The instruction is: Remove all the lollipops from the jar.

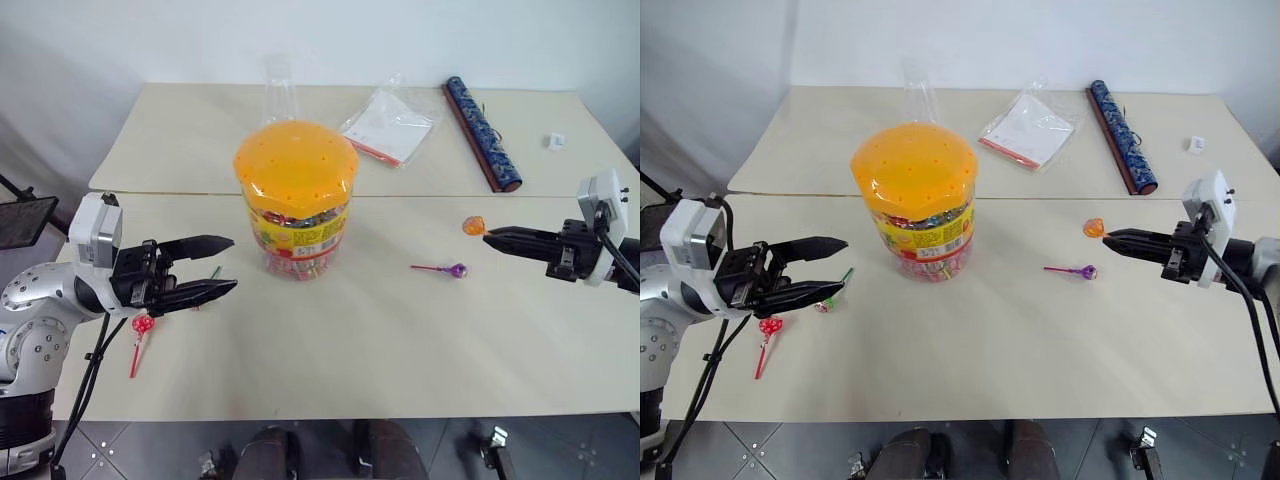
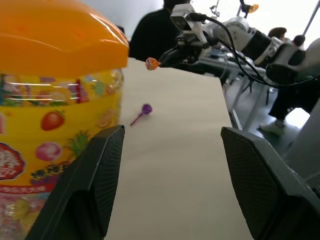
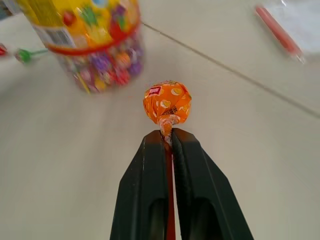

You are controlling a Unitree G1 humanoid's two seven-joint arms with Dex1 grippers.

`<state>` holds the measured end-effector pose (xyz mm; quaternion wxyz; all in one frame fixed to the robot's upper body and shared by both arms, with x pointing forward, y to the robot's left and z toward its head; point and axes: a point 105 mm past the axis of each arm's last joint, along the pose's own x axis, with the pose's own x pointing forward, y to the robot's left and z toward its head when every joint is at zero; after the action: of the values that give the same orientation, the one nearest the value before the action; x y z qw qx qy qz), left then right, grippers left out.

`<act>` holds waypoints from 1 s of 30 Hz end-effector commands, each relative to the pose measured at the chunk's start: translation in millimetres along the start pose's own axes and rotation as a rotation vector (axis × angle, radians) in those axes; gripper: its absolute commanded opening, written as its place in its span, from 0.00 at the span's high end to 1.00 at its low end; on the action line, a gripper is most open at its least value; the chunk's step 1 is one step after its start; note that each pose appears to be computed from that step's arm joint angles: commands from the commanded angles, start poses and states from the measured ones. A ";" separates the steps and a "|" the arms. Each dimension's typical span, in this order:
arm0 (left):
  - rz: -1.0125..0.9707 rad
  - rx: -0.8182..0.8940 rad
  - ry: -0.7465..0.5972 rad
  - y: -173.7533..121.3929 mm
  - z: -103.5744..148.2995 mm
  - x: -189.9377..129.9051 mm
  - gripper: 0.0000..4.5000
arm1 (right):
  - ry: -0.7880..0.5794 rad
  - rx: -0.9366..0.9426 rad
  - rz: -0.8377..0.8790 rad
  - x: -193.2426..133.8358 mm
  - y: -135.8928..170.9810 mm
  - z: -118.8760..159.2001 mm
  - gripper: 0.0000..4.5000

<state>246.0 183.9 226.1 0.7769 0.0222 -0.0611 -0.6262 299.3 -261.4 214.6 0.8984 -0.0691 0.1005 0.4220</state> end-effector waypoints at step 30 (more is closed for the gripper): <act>0.322 0.165 0.310 13.4 -68.6 -31.9 0.27 | -0.209 -0.457 0.438 64.6 93.3 -11.2 0.00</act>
<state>258.6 213.5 161.0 0.8575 0.1448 0.0069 -0.4936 271.2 -161.4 188.8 0.7681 -0.1856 -0.0755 0.6082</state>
